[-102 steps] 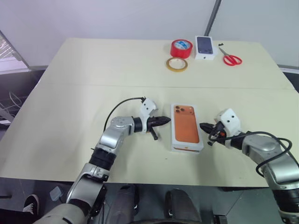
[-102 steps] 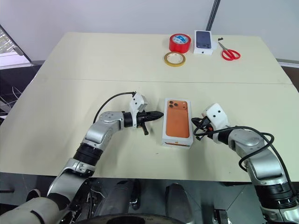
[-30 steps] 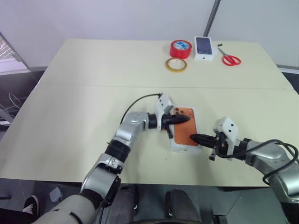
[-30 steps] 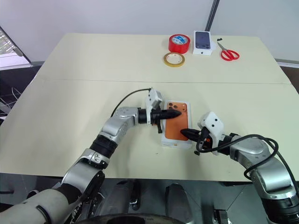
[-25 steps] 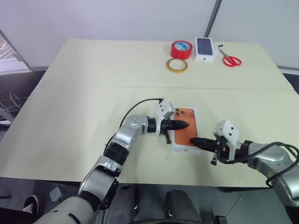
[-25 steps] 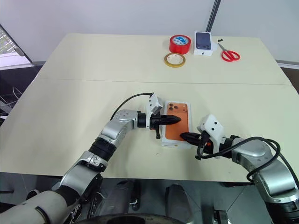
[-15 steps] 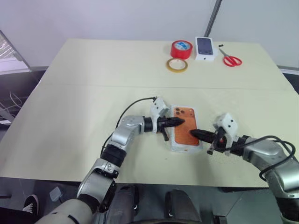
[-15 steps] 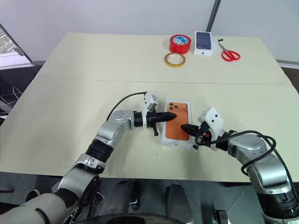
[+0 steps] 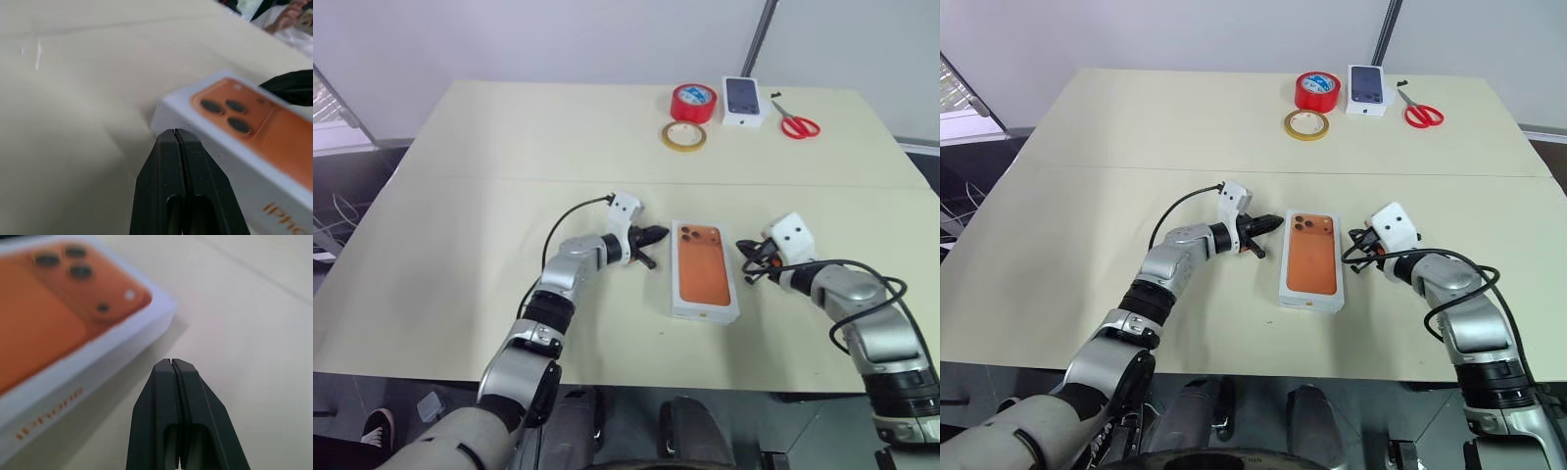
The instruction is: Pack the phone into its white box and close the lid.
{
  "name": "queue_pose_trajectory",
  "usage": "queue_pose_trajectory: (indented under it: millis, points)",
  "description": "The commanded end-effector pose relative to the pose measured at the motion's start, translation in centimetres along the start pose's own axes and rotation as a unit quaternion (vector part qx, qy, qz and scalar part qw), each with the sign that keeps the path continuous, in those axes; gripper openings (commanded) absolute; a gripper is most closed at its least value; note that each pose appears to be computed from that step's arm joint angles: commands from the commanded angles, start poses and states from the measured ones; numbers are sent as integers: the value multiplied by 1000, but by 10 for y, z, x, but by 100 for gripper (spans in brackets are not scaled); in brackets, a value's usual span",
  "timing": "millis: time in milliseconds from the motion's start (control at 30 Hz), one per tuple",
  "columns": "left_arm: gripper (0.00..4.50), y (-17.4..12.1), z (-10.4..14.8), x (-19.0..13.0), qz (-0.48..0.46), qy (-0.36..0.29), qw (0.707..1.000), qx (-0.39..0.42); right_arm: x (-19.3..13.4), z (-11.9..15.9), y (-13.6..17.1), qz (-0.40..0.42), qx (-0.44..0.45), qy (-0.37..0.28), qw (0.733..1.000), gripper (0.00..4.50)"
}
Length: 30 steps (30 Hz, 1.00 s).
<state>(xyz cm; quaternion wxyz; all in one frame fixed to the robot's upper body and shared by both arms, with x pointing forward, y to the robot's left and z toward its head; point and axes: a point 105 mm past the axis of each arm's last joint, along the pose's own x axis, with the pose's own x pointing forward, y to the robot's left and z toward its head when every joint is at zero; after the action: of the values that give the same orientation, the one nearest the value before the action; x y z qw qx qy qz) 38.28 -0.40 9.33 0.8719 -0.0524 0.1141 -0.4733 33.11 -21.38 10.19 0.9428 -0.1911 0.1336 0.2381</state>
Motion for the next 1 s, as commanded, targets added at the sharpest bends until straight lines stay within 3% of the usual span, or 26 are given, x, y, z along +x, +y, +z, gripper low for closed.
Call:
queue_pose_trajectory:
  millis: [33,400,1000]
  points:
    - [0,-9,7,6,-20,-4,1000,19,1,14,-1,-5,-13,-26,1000,4]
    - [0,-34,10,14,-68,-8,998,18,-2,26,16,41,-5,-53,998,4]
    - [0,-38,11,6,-71,-11,996,52,-4,24,17,48,-21,-48,998,4]
